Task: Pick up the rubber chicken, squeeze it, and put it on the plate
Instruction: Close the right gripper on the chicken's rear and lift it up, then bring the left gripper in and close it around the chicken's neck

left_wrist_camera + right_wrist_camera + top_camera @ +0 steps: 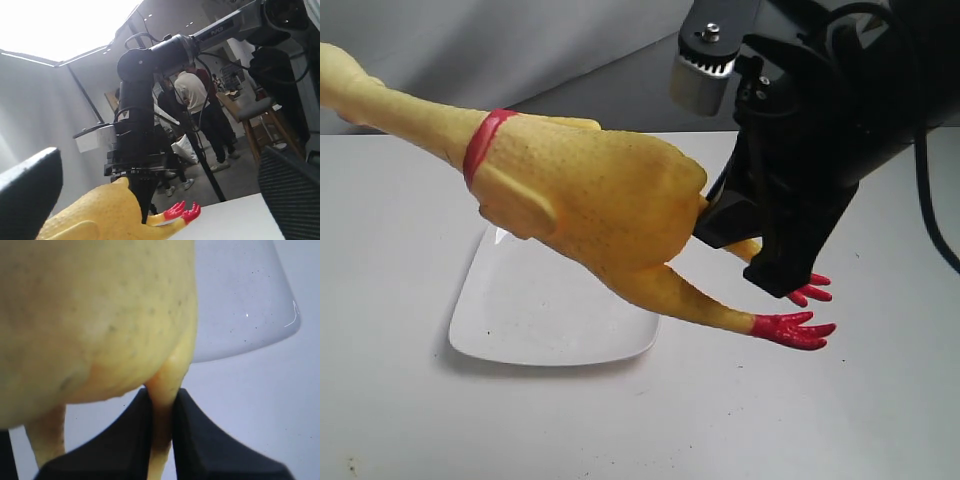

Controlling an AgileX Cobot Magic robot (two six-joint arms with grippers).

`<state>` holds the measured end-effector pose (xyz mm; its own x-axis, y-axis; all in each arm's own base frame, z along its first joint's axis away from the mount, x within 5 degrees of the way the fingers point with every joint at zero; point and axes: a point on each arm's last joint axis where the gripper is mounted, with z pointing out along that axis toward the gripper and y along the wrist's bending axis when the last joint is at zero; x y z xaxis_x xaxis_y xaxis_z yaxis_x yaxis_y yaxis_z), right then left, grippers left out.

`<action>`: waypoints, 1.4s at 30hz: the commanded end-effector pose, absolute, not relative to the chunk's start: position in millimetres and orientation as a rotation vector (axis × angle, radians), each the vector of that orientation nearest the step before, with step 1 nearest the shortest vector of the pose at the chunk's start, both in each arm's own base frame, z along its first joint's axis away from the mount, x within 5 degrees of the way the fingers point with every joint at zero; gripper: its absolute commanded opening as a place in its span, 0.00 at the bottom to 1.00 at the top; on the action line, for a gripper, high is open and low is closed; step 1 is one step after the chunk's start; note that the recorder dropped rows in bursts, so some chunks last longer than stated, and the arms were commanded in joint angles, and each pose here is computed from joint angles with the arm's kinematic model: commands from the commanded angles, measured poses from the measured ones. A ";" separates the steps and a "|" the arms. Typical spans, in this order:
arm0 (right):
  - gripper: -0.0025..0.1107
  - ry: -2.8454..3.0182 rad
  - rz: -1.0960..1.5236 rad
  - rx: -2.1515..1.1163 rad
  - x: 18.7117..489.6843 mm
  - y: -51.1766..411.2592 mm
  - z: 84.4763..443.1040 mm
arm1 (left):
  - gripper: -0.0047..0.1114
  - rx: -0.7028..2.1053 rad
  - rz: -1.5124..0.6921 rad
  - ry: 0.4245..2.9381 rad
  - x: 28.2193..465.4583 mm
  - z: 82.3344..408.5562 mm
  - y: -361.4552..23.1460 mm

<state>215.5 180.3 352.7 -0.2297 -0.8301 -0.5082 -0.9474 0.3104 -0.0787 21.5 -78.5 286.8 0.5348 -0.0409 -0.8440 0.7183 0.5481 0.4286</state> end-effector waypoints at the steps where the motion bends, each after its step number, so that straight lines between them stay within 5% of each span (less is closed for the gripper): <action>1: 0.02 2.109 0.371 -1.548 213.8 182.4 355.5 | 0.94 0.846 -0.609 0.934 21.2 288.4 -78.7; 14: 0.02 2.119 0.392 -1.529 213.4 183.3 356.0 | 0.94 0.896 -0.234 1.087 42.5 311.5 -68.3; 22: 0.02 2.126 0.402 -1.518 213.1 183.6 356.1 | 0.94 1.100 -0.105 1.143 92.1 310.6 -67.6; 29: 0.02 2.126 0.413 -1.515 212.8 184.2 356.3 | 0.94 1.372 0.207 0.936 118.4 305.7 -80.2; 42: 0.02 2.127 0.471 -1.498 210.8 186.9 357.6 | 0.94 1.395 0.187 0.744 138.0 301.7 -104.1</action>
